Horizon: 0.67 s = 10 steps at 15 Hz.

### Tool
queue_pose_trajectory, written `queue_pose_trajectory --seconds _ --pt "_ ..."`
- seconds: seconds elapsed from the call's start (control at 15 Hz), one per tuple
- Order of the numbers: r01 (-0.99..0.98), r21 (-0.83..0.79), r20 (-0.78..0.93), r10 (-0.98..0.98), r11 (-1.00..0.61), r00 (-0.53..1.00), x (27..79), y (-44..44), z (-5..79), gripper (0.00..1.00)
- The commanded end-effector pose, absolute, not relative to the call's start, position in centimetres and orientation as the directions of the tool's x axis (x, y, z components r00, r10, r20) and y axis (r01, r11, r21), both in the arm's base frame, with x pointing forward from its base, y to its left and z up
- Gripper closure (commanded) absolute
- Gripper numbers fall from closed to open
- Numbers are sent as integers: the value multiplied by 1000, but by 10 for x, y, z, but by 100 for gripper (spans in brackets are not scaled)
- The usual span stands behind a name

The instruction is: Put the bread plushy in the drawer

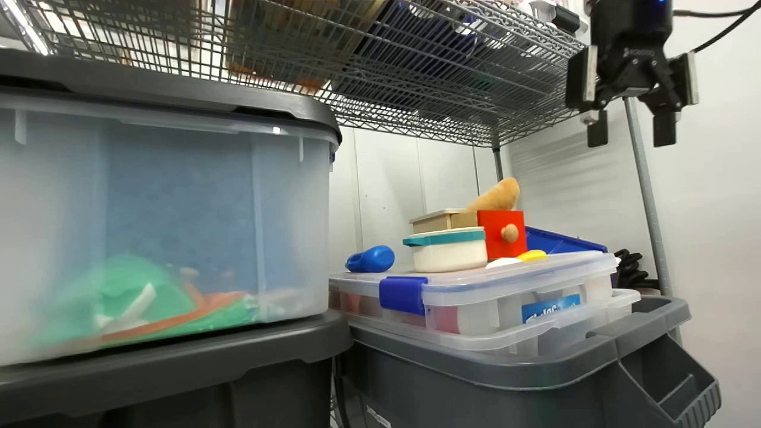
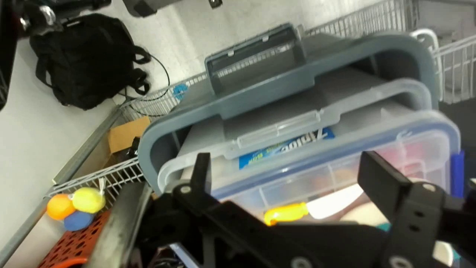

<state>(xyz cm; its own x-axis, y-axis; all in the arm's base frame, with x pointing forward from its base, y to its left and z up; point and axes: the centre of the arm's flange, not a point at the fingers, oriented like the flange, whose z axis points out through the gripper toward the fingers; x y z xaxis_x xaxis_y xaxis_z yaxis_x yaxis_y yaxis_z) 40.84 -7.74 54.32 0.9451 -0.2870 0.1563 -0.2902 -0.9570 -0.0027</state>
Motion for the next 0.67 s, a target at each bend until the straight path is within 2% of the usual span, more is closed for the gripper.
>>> queue_pose_trajectory --seconds 0.0,0.33,0.4,0.6 --pt "-245 -31 104 -247 -969 964 343 -51 542 0" --pt "-223 -47 28 -224 -974 974 309 -31 526 0" --pt "-240 -31 45 -241 -970 969 327 -40 528 0" --pt "-238 -30 41 -239 -971 970 324 -38 526 0"
